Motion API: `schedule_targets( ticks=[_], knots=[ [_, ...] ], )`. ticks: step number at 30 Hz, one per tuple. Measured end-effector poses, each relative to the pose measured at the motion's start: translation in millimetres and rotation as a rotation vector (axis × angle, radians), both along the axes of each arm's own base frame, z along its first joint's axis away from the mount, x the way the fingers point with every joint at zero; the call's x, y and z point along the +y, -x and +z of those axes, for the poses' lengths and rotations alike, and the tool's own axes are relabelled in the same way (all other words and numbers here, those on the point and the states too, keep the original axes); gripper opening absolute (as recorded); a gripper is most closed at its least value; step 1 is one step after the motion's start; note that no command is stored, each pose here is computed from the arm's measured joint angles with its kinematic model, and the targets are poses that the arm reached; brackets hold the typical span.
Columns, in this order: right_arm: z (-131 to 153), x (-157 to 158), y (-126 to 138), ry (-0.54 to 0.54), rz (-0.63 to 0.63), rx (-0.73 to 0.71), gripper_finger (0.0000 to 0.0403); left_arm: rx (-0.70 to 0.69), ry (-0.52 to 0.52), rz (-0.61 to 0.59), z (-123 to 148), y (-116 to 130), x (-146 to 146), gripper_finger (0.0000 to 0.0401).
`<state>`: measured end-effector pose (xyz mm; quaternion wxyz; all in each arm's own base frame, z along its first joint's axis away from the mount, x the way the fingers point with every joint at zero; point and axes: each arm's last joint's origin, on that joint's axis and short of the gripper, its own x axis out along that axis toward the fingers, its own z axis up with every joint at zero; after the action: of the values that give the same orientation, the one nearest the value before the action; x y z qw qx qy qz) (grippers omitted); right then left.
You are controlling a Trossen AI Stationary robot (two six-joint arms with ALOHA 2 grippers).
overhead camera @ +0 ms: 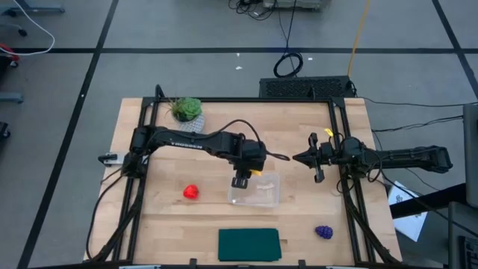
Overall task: Pick and placing Produce into tupperware
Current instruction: Put the banana into the transparent bin
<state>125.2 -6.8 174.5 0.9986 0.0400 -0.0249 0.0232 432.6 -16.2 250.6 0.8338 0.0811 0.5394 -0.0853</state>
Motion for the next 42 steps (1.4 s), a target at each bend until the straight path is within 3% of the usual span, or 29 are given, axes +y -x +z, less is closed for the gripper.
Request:
schedule_targets(
  ticks=[20,32,42],
  knots=[
    [-0.7,0.0,0.0,-0.005,0.0,0.008,0.0,0.031,0.031,0.001,-21.7,-5.6,-33.2,0.0152],
    [-2.3,-0.1,-1.3,-0.009,0.0,0.022,0.0,0.045,0.121,0.247,-27.2,-9.0,-31.2,0.0152],
    [-2.2,-0.2,-1.4,-0.009,0.0,0.021,0.0,0.051,0.085,0.243,-27.6,-6.3,-42.1,0.0152]
  ],
)
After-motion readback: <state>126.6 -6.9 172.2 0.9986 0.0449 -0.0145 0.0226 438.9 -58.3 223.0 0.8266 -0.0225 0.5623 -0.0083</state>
